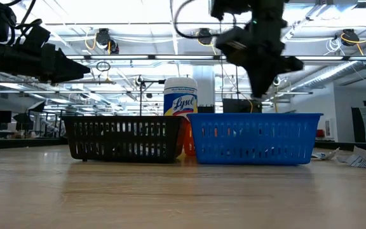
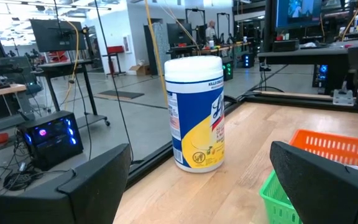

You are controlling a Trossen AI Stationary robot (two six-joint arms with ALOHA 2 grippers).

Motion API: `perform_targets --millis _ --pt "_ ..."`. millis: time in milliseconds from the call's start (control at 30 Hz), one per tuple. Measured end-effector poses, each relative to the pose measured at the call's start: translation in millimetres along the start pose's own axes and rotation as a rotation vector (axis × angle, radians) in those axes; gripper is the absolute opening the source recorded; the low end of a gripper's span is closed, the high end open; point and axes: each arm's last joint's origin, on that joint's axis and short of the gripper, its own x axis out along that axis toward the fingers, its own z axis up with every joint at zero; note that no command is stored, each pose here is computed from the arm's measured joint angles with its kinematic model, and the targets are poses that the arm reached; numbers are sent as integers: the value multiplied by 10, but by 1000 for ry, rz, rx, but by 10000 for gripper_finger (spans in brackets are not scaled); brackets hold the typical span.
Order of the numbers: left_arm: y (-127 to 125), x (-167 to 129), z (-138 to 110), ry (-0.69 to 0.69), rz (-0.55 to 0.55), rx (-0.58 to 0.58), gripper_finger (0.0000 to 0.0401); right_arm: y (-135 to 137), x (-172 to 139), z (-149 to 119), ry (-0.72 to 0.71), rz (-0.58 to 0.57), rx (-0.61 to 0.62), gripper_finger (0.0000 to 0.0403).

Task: Pick & Place First Aid Supplies
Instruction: Put the alcohol pad into the blue bin

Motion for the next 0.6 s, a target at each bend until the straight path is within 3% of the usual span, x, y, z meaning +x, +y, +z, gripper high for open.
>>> perform_targets --millis 267,600 --pt "0 0 0 0 0 0 392 516 39 -78 -5 46 -162 1" --pt "0 0 0 0 0 0 392 730 484 -322 54 -22 -344 0"
